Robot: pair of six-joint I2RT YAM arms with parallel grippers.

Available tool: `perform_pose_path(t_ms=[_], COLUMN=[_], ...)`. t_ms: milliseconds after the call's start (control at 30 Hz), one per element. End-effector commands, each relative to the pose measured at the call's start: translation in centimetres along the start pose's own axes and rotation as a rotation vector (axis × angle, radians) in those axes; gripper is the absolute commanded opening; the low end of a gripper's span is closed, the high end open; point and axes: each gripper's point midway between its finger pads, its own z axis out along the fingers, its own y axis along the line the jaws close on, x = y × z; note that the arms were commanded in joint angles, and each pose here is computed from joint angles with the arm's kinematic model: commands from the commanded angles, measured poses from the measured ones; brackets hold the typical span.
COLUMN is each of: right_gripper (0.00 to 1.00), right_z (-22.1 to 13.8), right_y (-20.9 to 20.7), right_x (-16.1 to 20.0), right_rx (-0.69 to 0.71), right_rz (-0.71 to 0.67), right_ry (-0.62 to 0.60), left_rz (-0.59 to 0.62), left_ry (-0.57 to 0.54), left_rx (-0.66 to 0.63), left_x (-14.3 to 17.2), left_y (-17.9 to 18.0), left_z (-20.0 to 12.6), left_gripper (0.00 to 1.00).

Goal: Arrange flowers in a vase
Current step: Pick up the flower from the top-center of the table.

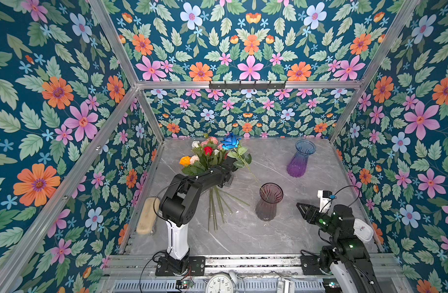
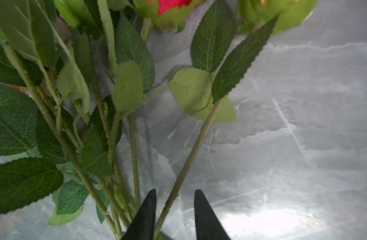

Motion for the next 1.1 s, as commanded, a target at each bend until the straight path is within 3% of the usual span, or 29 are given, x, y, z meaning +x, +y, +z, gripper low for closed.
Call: perform_pose_path(t_ms=[0, 233, 500, 1067], right_gripper=[0.43, 0.43, 0.43, 0.44], right_z=[0.0, 0.0, 0.0, 0.0], right_y=[0.2, 0.1, 0.1, 0.0], right_x=[-0.2, -0.2, -0.2, -0.1], right_rx=[-0.006, -0.004, -0.002, 0.0], right_rz=[-0.002, 0.0, 0.001, 0.002], right_ry=[-0.007, -0.007, -0.006, -0.005], left_rz=[0.014, 0.011, -0.006, -0.197], left_ry=[0.014, 0.025, -0.001, -0.243], left_rx=[0.0, -0.006, 0.049, 0.351], left_x=[0.4, 0.7, 0.1, -6.5], left_y=[0.1, 0.4, -0.1, -0.7], left_z=[0.4, 1.1, 0.4, -9.1], left_gripper=[0.34, 0.28, 0.0, 0.0])
